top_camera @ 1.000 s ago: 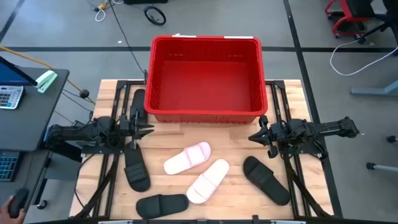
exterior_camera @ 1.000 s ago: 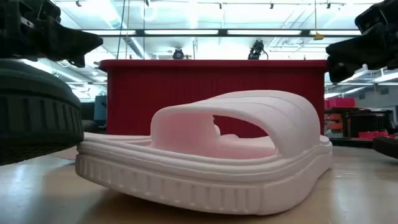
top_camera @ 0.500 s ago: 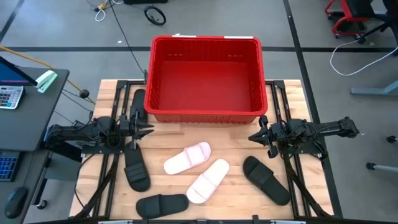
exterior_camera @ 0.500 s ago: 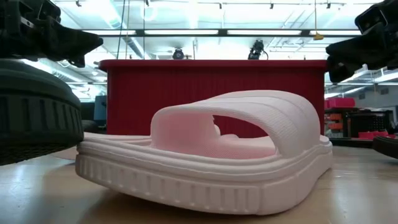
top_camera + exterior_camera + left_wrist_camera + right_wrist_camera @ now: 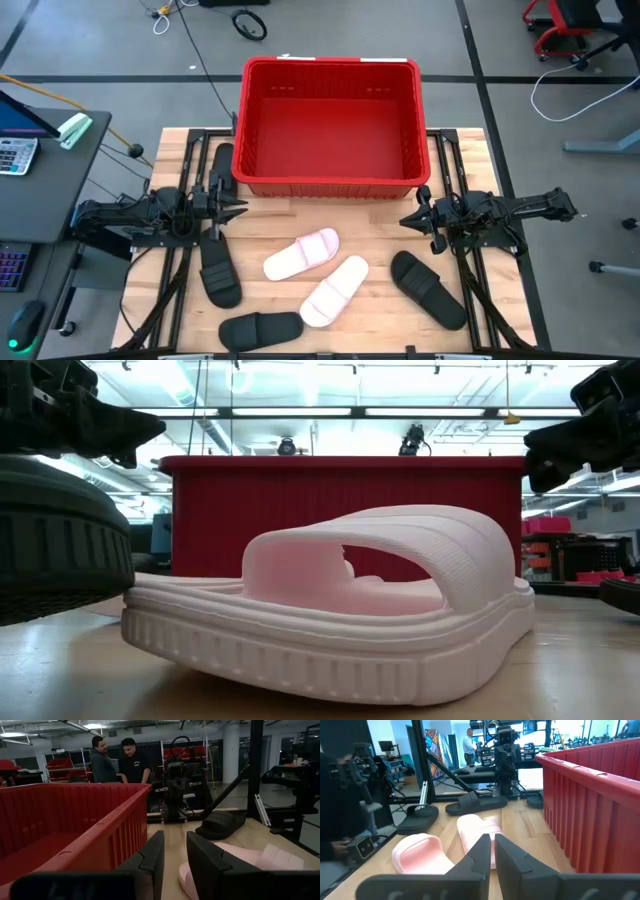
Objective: Pick and place slides into bin
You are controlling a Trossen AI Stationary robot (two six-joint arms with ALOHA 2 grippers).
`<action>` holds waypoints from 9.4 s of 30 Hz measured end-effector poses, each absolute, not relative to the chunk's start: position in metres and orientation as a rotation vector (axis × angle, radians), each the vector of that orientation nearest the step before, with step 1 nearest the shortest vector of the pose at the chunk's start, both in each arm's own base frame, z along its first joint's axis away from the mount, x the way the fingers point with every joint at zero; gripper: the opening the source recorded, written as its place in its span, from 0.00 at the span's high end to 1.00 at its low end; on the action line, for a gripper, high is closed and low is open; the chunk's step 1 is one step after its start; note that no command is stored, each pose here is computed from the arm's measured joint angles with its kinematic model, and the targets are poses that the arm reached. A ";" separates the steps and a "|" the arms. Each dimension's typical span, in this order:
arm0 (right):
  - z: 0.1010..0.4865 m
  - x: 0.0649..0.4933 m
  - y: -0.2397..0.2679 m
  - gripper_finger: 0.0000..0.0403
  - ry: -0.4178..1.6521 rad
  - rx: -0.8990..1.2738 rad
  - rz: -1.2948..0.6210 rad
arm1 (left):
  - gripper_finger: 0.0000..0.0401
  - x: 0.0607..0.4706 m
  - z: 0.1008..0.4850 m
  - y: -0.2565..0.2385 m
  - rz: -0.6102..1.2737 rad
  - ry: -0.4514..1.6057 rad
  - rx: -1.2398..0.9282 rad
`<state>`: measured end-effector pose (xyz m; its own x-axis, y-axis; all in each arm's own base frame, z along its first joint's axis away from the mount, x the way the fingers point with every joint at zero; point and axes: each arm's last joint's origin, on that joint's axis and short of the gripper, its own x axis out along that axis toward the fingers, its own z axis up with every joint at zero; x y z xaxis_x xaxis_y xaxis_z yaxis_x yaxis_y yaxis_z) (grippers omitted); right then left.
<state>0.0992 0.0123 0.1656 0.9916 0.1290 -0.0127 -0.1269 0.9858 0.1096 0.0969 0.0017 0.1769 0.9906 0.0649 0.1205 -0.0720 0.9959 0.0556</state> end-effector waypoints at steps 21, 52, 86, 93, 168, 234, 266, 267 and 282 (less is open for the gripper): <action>0.166 0.099 0.012 0.92 0.019 0.109 0.129 | 0.78 0.097 0.178 0.002 0.069 -0.134 0.059; 0.166 0.099 0.012 0.92 0.020 0.109 0.128 | 0.83 0.065 0.263 0.007 0.252 -0.126 -0.155; 0.177 0.099 0.012 0.92 -0.105 0.037 0.121 | 0.83 0.117 0.226 0.012 0.702 1.258 -0.122; 0.193 0.096 0.012 0.92 -0.274 -0.038 0.111 | 0.83 0.142 0.216 0.013 0.803 1.180 -0.168; 0.190 0.099 0.013 0.92 -0.230 0.069 0.166 | 0.96 0.143 0.138 0.004 0.897 1.130 -0.330; 0.190 0.099 0.013 0.92 -0.222 0.164 0.176 | 0.97 0.233 0.395 0.079 0.646 0.966 0.289; 0.189 0.099 0.013 0.92 -0.205 0.175 0.177 | 0.91 0.308 0.254 0.168 0.476 1.504 0.048; 0.188 0.099 0.013 0.92 -0.201 0.184 0.178 | 0.90 0.308 0.254 0.168 0.477 1.502 0.049; 0.187 0.100 0.013 0.92 -0.192 0.197 0.179 | 0.56 0.306 0.256 0.168 0.518 1.524 0.088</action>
